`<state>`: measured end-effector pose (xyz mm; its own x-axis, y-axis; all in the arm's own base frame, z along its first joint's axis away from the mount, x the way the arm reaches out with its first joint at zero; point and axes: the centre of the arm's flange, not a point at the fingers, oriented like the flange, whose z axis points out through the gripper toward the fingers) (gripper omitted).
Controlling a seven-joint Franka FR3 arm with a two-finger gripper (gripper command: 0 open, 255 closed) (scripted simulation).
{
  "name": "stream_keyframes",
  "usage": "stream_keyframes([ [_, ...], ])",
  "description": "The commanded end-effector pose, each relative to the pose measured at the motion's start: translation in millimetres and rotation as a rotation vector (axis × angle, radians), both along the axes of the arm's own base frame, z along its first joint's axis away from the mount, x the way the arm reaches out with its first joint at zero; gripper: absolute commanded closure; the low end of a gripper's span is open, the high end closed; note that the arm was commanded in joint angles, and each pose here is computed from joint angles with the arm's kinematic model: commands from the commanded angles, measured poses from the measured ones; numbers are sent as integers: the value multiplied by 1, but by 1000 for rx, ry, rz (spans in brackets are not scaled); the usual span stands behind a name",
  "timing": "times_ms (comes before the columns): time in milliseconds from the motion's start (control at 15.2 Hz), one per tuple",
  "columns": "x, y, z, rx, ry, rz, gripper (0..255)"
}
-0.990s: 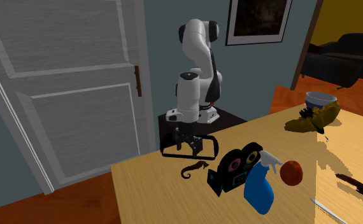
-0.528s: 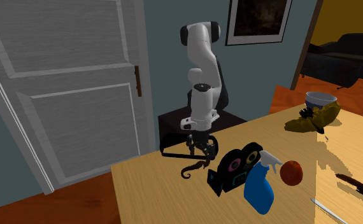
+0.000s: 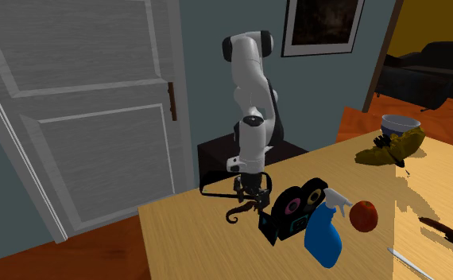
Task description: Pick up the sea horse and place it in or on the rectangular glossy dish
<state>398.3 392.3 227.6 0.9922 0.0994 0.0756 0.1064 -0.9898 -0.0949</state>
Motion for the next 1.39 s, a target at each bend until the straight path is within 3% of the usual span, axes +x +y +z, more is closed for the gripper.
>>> stream_keyframes([
  [0, 0, 0, -1, 0, 0, 0, 0],
  [330, 0, 0, -1, 0, 0, 0, 0],
  [396, 0, 0, -1, 0, 0, 0, 255],
  [990, 0, 0, -1, 0, 0, 0, 255],
  [1320, 0, 0, 25, 0, 0, 0, 255],
])
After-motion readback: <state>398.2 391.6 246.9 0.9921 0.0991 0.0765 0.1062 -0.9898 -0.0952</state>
